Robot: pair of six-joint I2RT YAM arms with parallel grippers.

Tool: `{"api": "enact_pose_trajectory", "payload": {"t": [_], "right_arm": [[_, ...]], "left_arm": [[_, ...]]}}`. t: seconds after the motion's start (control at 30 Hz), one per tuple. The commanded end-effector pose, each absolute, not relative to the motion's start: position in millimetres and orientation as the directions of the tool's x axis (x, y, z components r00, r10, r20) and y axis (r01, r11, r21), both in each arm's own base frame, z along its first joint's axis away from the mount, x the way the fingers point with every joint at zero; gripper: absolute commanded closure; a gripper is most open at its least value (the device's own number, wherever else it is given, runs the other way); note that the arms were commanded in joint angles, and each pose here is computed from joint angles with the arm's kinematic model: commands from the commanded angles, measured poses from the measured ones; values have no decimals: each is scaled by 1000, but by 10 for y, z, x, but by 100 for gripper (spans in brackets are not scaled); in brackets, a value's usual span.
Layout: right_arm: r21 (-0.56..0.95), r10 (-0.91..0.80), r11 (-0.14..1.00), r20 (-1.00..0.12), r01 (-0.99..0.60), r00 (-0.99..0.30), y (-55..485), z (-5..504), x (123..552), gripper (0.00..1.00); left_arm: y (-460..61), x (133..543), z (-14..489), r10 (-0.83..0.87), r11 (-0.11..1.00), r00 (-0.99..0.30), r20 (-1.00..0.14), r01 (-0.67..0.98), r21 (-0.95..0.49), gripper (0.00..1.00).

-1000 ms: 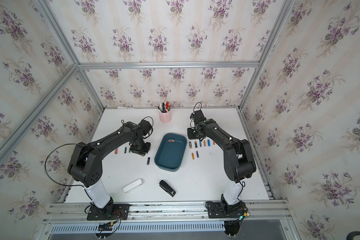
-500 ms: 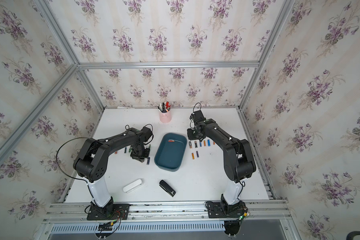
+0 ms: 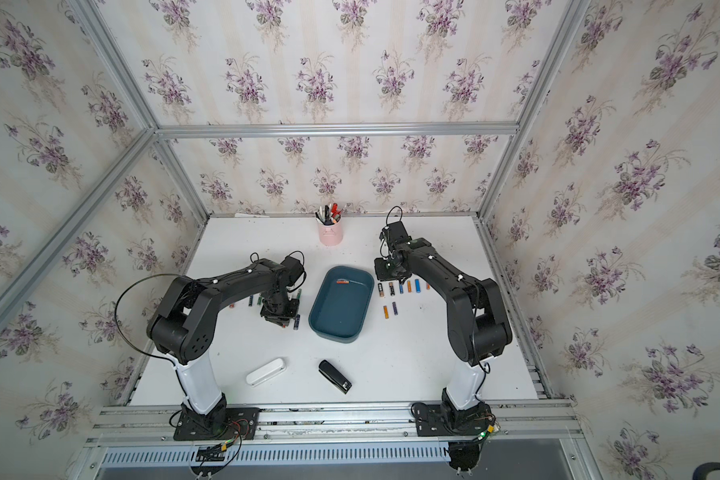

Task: Take the batteries out of the storage box
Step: Place the battery at the center of the board.

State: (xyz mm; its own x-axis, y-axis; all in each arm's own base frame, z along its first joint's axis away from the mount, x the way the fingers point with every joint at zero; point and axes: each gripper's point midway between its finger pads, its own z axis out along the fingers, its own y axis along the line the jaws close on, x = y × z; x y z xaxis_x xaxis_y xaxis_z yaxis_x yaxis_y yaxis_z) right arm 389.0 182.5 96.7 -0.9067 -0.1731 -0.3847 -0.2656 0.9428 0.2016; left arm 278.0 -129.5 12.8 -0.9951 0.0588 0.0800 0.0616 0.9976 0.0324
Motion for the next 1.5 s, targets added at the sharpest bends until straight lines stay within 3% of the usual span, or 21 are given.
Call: {"api": "enact_pose_trajectory", "payload": {"t": [0.0, 0.6, 0.93, 1.47], "right_arm": [[195, -175, 944, -382, -265, -908, 1824, 951, 3883, 69], [202, -181, 939, -400, -279, -898, 1893, 1047, 3902, 69], [152, -297, 901, -464, -406, -834, 2360, 1362, 3813, 68], [67, -514, 799, -439, -597, -737, 3114, 892, 3780, 67]], "left_arm": [[-1331, 2788, 164, 62, 998, -995, 79, 63, 13, 76], [-1289, 2870, 316, 69, 997, -996, 63, 71, 23, 63], [-1263, 2965, 499, 58, 998, -998, 6, 58, -3, 56], [-1004, 2935, 504, 7, 999, -1000, -1, 7, -51, 42]]}}
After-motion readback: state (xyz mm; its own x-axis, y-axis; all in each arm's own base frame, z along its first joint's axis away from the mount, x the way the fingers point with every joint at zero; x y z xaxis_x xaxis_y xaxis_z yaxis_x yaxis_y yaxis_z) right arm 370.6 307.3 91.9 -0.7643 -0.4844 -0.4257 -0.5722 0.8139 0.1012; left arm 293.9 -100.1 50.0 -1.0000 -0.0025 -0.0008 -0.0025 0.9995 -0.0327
